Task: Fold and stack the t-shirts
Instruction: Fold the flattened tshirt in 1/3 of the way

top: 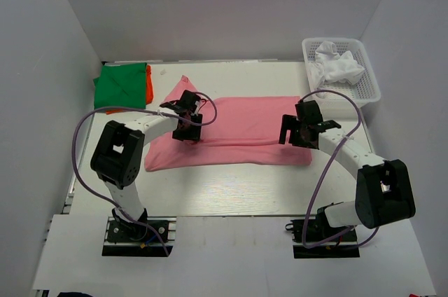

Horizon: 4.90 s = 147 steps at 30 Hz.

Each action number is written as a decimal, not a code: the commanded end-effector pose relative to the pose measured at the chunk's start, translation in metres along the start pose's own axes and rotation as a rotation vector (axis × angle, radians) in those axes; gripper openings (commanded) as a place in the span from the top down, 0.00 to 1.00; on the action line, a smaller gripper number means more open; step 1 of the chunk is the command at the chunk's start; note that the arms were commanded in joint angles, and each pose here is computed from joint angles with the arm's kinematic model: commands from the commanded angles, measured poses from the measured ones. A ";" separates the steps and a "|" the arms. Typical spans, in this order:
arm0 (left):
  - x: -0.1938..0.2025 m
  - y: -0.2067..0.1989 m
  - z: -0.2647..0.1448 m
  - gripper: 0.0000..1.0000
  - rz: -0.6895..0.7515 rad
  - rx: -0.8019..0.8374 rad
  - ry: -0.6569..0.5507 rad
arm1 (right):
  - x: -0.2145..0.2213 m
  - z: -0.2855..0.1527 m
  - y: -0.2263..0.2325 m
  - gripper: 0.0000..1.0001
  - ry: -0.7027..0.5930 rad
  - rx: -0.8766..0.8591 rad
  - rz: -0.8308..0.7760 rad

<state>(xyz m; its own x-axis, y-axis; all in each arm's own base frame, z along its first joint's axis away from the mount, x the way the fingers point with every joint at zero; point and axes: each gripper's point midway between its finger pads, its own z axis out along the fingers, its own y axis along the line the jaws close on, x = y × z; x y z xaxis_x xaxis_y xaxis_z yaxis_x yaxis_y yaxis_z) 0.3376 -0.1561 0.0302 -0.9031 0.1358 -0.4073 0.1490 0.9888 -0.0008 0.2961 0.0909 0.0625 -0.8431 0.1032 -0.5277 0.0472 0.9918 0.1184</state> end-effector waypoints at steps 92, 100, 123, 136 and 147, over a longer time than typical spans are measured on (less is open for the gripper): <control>-0.055 -0.031 -0.001 0.00 -0.216 0.086 -0.286 | -0.011 -0.015 0.005 0.10 -0.084 -0.055 -0.044; -0.073 -0.016 0.004 0.00 -0.265 0.054 -0.356 | -0.010 -0.012 0.006 0.10 -0.070 -0.058 -0.042; -0.142 0.002 0.025 0.00 -0.211 -0.062 -0.440 | -0.016 -0.014 -0.003 0.10 -0.090 -0.006 -0.020; -0.116 0.026 -0.079 0.00 -0.352 -0.064 -0.551 | -0.012 -0.005 0.015 0.10 -0.113 -0.107 0.033; 0.046 0.052 -0.033 0.00 -0.526 -0.139 -0.298 | 0.026 0.024 -0.001 0.10 -0.047 -0.034 0.148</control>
<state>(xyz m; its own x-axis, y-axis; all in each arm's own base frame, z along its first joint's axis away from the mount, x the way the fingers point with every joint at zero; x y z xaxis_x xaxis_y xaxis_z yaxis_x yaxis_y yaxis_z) 0.3085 -0.1007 0.0473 -0.7010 -0.3020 -0.6461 -0.2933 0.9478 -0.1247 0.2840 0.0967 0.0321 -0.8262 0.1905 -0.5302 0.0918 0.9740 0.2070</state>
